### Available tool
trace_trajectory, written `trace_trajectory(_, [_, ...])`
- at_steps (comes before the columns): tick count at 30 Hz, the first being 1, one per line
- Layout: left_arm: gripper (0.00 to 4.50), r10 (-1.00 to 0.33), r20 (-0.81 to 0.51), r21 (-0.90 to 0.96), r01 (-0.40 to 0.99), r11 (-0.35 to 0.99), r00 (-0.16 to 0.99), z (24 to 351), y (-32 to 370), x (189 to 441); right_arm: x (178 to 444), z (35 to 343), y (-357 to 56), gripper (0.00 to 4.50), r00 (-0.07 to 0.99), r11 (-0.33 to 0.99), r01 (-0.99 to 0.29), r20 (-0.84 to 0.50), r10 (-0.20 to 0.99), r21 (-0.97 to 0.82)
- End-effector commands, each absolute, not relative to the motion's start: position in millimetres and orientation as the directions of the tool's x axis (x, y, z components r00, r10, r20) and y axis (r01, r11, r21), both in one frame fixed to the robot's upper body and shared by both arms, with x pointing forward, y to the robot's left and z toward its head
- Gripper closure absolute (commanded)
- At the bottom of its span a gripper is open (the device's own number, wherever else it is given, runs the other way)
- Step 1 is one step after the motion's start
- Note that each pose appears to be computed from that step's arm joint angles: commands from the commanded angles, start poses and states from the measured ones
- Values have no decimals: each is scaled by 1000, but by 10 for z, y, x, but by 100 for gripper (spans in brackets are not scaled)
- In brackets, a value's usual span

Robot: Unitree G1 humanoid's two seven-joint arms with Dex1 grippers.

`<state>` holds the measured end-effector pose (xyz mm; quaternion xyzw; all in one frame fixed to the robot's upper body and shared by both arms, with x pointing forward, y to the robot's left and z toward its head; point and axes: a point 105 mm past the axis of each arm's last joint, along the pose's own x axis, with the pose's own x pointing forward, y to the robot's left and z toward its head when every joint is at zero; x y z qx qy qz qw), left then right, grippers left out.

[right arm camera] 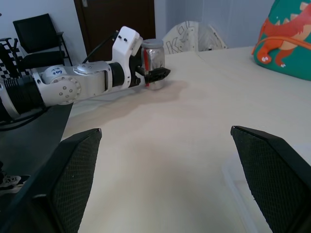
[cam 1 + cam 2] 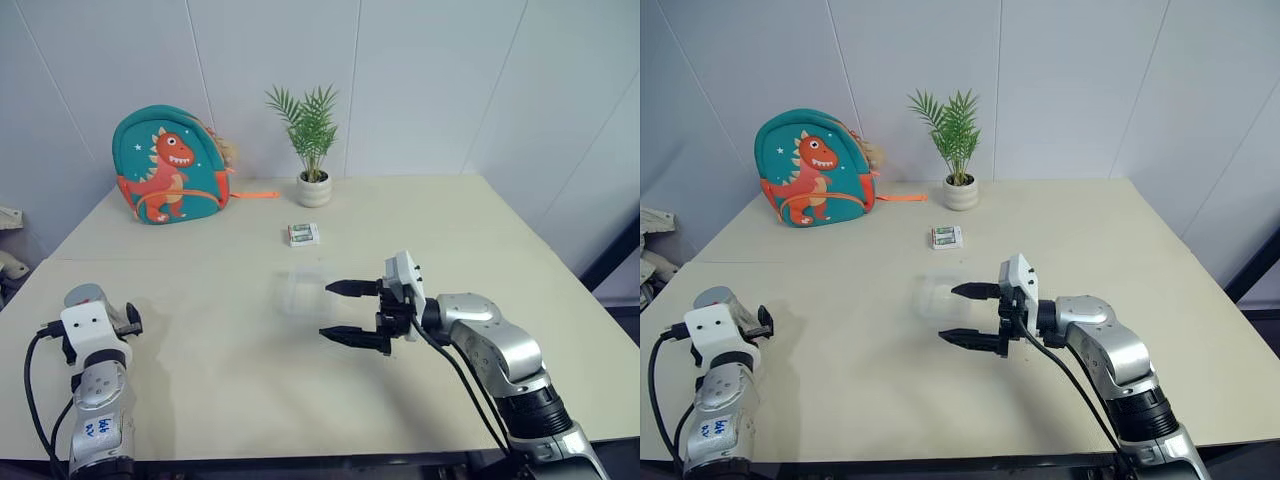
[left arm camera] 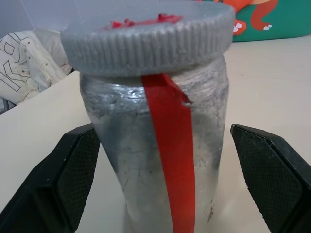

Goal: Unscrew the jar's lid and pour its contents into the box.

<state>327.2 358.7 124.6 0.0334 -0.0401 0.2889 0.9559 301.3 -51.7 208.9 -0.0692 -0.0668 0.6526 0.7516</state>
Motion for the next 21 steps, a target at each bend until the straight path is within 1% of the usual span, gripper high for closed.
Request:
trace_trajectory(1, [41,559,141,64,-571,819,817,1390,3644,3273,2927,2254,-464,0,106,117,-960,59,993,-254])
trace_trajectory(3, [85,561,133,65,-572,818,817,1374,3648,3279,2918,2253,-457,0,104,116,-960,60,993,-254])
trace_trajectory(7, [210,556,117,57,-564,824,823,1344,3641,3295,2913,2236,-457,0,106,118,-961,60,993,-250])
trace_trajectory(8, [235,550,114,54,-558,828,828,1339,3632,3303,2913,2231,-459,0,107,119,-961,60,992,-248])
trace_trajectory(10, [240,539,116,40,-546,837,834,1344,3614,3312,2911,2221,-462,0,111,122,-962,60,992,-245])
trace_trajectory(12, [240,488,149,20,-497,868,860,1426,3537,3332,2904,2216,-468,0,116,127,-962,61,991,-241])
trace_trajectory(15, [240,311,250,31,-329,944,917,1686,3324,3332,2898,2208,-520,0,142,153,-960,62,988,-233])
trace_trajectory(18, [240,127,303,47,-148,988,944,1863,3127,3299,2875,2200,-592,0,173,183,-957,61,983,-225])
trace_trajectory(21, [240,-131,319,109,101,989,938,2043,2813,3259,2839,2206,-703,0,225,234,-949,64,972,-210])
